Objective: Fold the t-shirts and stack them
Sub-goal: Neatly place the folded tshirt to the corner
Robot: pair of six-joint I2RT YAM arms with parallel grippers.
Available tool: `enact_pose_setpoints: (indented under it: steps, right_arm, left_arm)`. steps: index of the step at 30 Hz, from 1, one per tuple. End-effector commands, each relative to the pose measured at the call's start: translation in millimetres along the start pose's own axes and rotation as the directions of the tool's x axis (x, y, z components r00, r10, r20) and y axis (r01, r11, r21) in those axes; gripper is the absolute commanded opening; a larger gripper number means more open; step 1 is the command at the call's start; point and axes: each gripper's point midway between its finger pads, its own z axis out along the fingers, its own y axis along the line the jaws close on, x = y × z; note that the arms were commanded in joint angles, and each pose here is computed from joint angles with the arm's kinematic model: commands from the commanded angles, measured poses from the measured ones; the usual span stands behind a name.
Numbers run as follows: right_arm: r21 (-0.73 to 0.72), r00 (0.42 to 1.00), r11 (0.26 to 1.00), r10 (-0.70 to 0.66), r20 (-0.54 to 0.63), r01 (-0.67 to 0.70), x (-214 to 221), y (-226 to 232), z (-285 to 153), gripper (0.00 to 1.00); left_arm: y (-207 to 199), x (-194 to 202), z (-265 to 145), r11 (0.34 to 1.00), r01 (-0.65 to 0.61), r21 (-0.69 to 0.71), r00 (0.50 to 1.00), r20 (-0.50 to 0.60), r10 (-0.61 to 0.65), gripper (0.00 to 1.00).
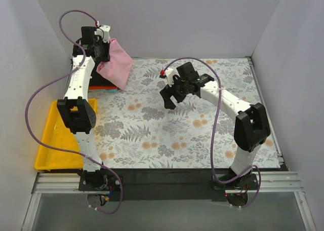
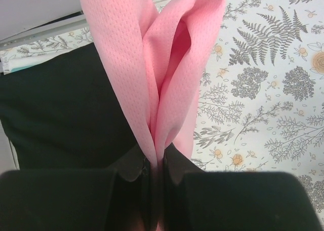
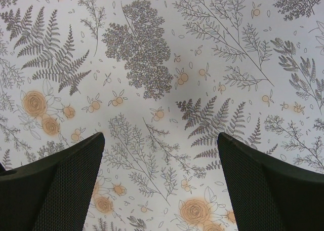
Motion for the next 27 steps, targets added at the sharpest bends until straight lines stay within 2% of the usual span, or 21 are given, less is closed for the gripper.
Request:
enact_pose_setpoints:
  steps: [1,2,12,27]
  right_arm:
    - [-0.002,0.999,1.0,-0.023,0.038,0.023,-13,2,-10,0.98]
    - [-0.002,0.999,1.0,-0.022,0.034,0.022,-11,2,-9,0.98]
    - [-0.001,0.999,1.0,-0.022,0.03,0.023,-11,2,-7,0.98]
    - [-0.016,1.0,1.0,-0.015,0.006,0.015,-2,1,1,0.98]
  left_arm:
    - [4,-47,-55,0.999,-0.026,-0.026,0.99,0.136,0.029,0.0]
    - [20,-45,-58,0.999,-0.008,-0.048,0.991,0.135,0.015,0.0]
    - [57,-37,-59,0.996,0.018,-0.088,0.991,0.132,-0.006,0.0]
    - [124,3,3,0.987,0.044,-0.154,0.997,0.069,-0.033,0.0]
